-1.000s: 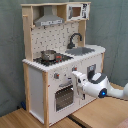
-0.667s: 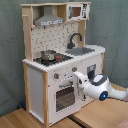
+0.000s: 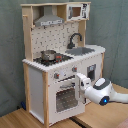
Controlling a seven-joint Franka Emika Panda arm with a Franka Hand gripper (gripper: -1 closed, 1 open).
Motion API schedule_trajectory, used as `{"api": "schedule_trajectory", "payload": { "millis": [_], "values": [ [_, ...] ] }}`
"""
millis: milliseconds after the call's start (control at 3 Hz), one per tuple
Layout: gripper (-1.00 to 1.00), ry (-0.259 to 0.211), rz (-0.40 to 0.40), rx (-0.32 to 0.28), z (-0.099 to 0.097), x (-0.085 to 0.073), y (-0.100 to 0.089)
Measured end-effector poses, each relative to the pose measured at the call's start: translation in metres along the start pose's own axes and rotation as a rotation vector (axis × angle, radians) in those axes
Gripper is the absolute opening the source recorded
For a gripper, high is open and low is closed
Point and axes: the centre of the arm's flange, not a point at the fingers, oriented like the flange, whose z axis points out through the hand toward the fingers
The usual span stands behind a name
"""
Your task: Play with the kitchen
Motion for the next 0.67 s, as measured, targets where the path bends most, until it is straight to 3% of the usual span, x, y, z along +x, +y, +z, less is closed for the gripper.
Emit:
{"api": "schedule_trajectory", "payload": {
  "millis": [667],
  "values": [
    [-1.00, -0.025, 0.045, -0.090, -0.0190, 0.0094, -0.0125]
  ]
}}
